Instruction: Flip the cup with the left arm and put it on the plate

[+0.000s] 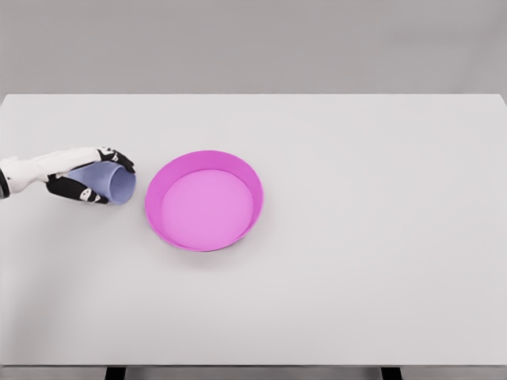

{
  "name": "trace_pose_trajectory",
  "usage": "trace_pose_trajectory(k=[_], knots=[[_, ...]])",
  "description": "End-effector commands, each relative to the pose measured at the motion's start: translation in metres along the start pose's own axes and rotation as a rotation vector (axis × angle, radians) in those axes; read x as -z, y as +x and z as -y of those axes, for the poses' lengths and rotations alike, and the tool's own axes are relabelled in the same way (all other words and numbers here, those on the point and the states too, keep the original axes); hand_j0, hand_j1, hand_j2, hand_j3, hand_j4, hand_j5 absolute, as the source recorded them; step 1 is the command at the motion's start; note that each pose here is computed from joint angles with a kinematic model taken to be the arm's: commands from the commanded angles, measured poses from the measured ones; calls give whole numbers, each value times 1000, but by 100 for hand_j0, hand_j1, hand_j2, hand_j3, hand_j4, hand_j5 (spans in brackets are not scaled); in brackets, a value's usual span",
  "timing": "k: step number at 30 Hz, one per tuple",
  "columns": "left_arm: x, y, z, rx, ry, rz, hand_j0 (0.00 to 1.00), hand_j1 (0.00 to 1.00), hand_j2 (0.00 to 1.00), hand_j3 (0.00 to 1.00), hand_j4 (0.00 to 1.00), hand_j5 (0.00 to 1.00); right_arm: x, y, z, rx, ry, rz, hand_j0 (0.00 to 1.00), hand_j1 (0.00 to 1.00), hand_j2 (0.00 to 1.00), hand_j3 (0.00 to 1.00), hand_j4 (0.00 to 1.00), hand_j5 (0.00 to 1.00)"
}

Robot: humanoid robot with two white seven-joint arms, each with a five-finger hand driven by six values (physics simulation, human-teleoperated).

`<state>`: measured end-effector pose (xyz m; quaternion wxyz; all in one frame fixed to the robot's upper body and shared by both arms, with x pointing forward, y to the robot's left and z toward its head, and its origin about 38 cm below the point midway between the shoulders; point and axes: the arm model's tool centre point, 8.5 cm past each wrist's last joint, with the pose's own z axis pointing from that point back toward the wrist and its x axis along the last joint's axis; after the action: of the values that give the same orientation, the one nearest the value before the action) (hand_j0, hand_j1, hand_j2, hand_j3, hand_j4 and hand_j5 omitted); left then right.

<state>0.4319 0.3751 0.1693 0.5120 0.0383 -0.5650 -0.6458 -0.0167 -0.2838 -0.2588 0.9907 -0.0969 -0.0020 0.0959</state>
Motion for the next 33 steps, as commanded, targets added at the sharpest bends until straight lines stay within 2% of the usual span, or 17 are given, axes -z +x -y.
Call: trace_pose_trajectory(k=[1,6,8,12,16,20,22,29,31,33], knots=[[-1,15,-9,28,11,37,63,63,63,63,63,63,0,0,0,0,0,0,100,100,100,100,100,100],[-18,23,-23,49,27,52,60,60,60,60,60,60,0,0,0,0,0,0,100,100,100,100,100,100],[-28,35,-37,69,60,84,60,60,60,60,60,60,0,0,0,0,0,0,100,100,100,100,100,100],[-32,56,-50,65,98,158,60,60,60,60,60,60,0,0,0,0,0,0,100,100,100,100,100,100],[-30,79,-56,26,133,263,60,60,60,60,60,60,0,0,0,0,0,0,100,100,100,100,100,100],[-29,95,-62,-26,164,348,62,62,62,62,62,62,0,0,0,0,0,0,100,100,100,100,100,100],[-28,109,-63,-59,177,416,62,62,62,62,62,62,0,0,0,0,0,0,100,100,100,100,100,100],[-28,125,-69,-181,217,542,63,63,63,63,63,63,0,0,0,0,0,0,100,100,100,100,100,100],[-24,124,-66,-233,211,544,63,63,63,63,63,63,0,0,0,0,0,0,100,100,100,100,100,100],[-20,121,-60,-308,187,508,63,63,63,63,63,63,0,0,0,0,0,0,100,100,100,100,100,100]])
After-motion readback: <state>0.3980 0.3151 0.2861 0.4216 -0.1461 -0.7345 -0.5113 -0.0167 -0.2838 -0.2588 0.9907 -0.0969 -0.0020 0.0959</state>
